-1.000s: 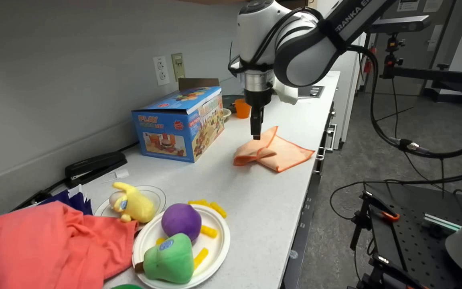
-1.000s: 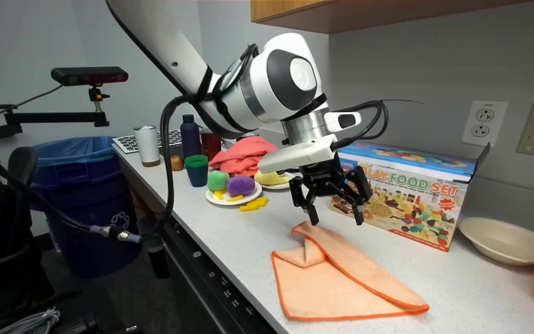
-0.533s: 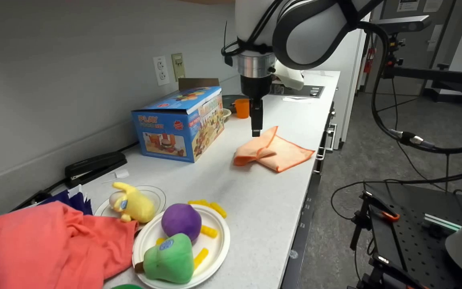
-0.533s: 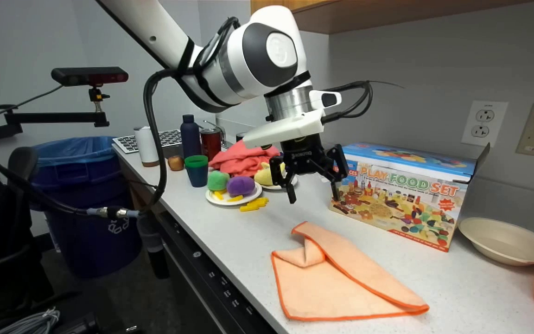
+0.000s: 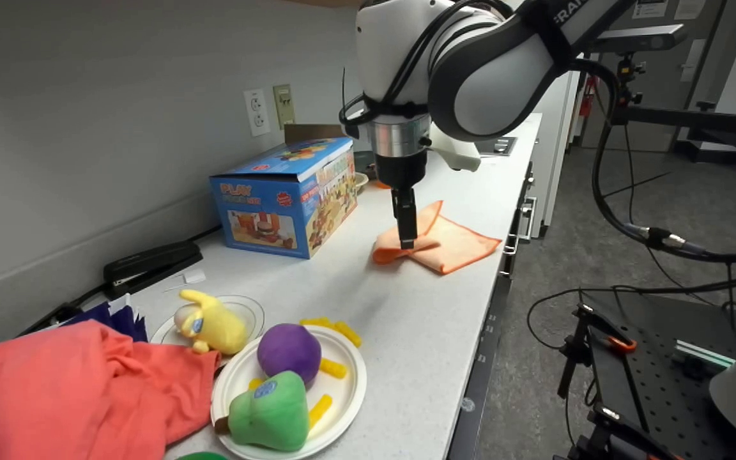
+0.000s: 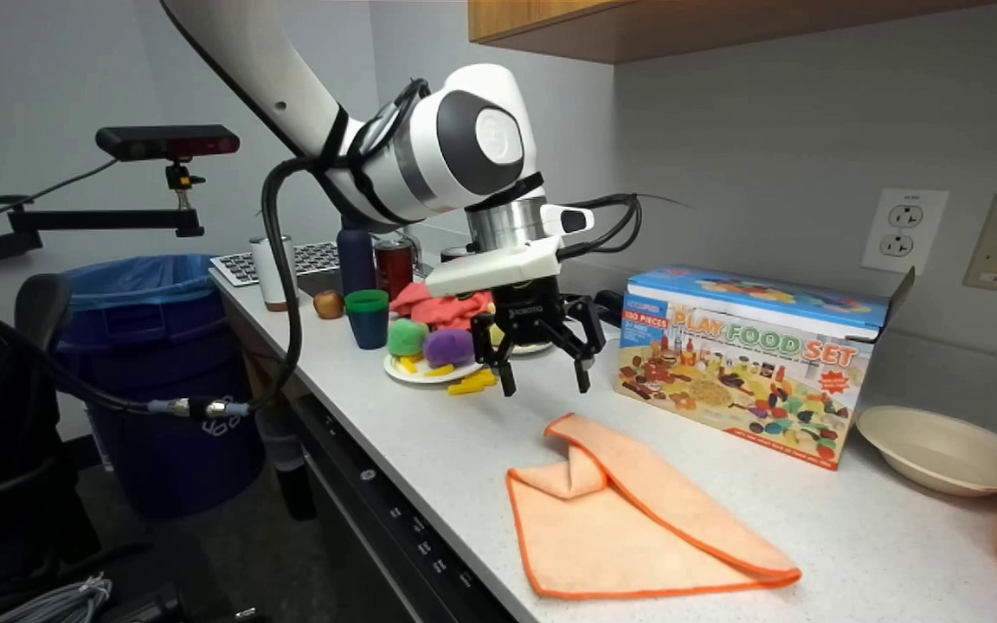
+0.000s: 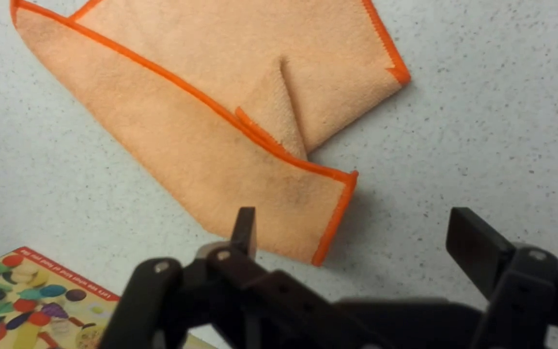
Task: Unfold the cloth on the counter
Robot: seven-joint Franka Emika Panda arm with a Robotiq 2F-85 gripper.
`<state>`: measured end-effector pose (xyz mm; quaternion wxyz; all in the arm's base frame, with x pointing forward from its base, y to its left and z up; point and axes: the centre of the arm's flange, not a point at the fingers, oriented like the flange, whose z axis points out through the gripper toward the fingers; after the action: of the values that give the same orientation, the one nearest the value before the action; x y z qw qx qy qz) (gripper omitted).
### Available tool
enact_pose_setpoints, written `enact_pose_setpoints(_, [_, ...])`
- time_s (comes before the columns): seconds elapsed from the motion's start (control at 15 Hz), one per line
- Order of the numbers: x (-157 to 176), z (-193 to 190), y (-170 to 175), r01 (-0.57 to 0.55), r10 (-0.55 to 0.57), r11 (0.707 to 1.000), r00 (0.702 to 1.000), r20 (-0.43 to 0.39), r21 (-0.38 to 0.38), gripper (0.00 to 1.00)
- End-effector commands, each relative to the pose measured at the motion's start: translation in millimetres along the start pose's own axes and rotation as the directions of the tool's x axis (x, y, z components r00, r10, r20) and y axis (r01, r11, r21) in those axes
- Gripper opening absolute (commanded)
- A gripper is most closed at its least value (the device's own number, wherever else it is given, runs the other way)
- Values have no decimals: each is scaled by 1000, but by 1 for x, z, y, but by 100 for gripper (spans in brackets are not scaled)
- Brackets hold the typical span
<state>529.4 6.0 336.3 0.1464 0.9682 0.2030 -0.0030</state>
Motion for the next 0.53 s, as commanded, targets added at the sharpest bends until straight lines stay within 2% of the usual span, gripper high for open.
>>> enact_pose_setpoints(0.0, [15, 22, -7, -23, 24, 999, 999, 30, -24, 100])
enact_pose_setpoints(0.47, [33, 53, 2, -76, 83, 989, 995, 47, -127, 100])
